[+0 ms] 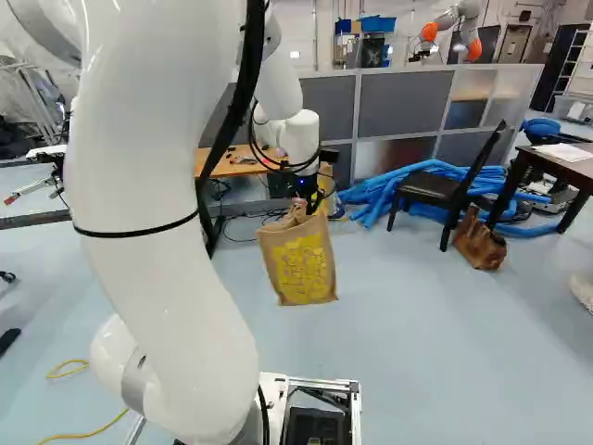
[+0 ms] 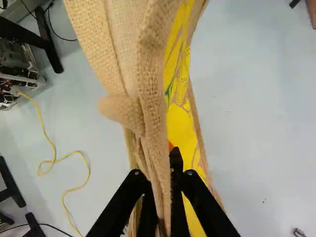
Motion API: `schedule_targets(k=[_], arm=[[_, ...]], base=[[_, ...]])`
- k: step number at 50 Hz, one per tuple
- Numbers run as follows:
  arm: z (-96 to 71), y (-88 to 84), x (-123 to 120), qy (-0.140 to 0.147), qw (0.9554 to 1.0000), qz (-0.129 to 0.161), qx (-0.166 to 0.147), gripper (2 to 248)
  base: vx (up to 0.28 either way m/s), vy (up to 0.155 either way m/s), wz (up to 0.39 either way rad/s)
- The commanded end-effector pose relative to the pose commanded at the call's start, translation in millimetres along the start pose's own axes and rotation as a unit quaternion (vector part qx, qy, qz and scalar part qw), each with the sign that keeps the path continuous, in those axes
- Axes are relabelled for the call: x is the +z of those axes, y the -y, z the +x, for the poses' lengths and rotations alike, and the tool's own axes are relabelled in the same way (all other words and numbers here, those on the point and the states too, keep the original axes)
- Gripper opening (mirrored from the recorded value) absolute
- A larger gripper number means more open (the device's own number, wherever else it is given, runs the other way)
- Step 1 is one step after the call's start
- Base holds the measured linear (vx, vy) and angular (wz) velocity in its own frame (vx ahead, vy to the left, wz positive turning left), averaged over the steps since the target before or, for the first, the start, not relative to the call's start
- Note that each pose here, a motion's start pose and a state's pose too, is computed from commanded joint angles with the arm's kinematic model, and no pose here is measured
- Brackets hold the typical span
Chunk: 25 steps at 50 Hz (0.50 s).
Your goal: Pick up the bag on the ground and place it on the table
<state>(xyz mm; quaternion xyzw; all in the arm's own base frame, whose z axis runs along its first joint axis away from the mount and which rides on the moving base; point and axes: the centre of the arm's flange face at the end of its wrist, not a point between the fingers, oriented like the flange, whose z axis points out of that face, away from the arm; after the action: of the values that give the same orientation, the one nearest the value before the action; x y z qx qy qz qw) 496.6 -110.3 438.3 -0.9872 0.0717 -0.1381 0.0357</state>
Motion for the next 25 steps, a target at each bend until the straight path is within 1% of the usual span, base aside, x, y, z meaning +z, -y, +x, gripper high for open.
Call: schedule_targets(k=[25], arm=[[4.9, 7.5, -33, -0.015, 0.9999, 0.004, -0.007, 21]], base=[[0.000, 0.000, 0.000]])
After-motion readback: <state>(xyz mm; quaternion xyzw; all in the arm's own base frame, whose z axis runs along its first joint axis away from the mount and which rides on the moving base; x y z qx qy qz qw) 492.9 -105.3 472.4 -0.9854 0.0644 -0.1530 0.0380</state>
